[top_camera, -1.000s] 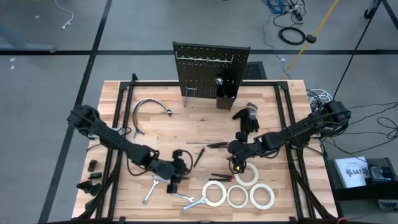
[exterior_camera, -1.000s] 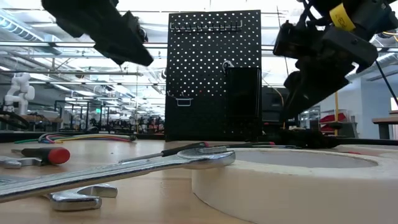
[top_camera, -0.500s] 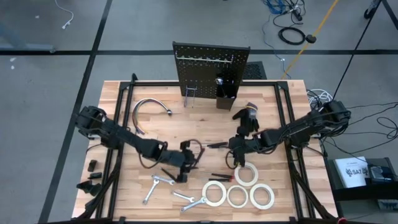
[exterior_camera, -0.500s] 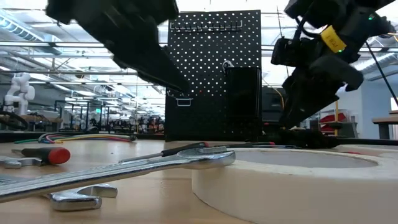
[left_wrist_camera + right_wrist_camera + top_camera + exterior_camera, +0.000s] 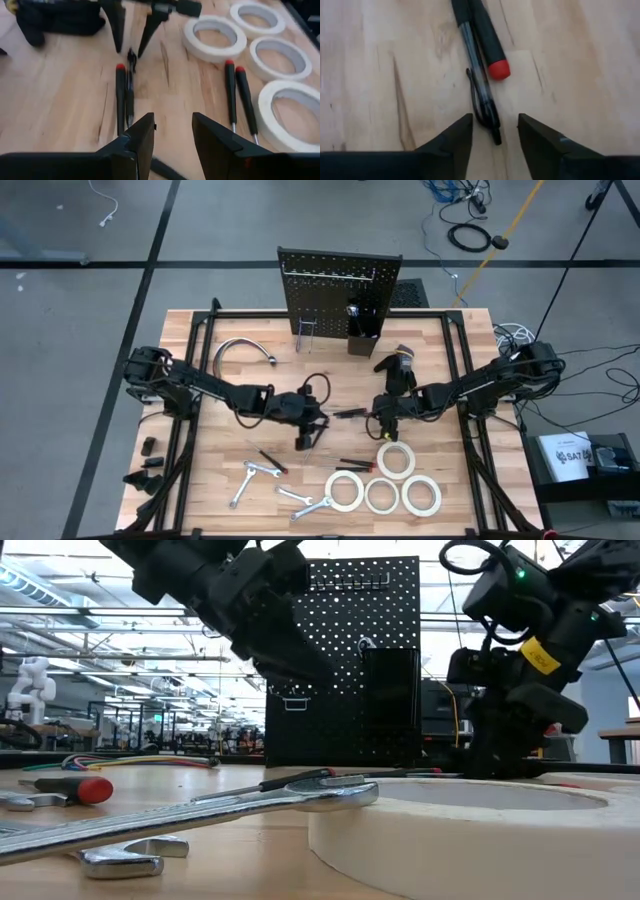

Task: Hang tools onto peg board
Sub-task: Put the black pen into the black bin on the peg board

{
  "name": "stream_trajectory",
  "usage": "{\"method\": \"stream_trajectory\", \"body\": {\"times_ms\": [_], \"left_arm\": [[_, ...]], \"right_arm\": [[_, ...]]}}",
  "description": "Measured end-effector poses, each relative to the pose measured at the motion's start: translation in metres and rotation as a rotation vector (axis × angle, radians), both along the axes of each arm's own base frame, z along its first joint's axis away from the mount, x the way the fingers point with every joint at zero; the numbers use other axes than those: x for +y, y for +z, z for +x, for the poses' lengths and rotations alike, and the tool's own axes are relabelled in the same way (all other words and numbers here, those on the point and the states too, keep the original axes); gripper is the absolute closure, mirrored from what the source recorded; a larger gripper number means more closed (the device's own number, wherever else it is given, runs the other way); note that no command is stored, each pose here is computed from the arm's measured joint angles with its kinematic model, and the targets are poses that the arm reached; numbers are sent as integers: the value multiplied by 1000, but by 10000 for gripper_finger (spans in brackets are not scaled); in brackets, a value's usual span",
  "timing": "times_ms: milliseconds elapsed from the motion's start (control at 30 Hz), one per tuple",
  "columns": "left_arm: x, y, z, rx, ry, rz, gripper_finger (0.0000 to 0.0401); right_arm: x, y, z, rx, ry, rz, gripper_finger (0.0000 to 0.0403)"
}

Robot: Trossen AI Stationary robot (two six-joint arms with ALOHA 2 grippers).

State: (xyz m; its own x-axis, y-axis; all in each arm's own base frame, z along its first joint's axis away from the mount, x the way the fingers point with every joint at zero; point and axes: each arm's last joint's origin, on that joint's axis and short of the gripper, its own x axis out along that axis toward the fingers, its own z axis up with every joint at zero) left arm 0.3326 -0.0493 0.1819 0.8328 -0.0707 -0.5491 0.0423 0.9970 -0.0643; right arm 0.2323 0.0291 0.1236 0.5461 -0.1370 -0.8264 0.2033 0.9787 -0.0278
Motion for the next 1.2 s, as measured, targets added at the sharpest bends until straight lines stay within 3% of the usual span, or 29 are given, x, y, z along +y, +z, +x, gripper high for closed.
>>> {"method": "stream_trajectory", "body": {"times_ms": [333, 567, 833, 967, 1200], "left_arm": [[3, 2, 2, -32, -15, 32, 267], [3, -11, 18, -129, -30, 12, 267], [35, -34, 54, -102, -14, 28, 267], [47, -28, 76, -9, -24, 6, 266], [45, -6, 104, 185, -83, 61, 266]], "right_arm": [[2, 0, -1, 1, 0, 55, 391], [3, -6, -7, 12, -20, 89, 401], [1, -21, -20, -23, -49, 132, 402], [1, -24, -22, -76, -39, 155, 402], [1, -25, -23, -81, -26, 149, 402]]}}
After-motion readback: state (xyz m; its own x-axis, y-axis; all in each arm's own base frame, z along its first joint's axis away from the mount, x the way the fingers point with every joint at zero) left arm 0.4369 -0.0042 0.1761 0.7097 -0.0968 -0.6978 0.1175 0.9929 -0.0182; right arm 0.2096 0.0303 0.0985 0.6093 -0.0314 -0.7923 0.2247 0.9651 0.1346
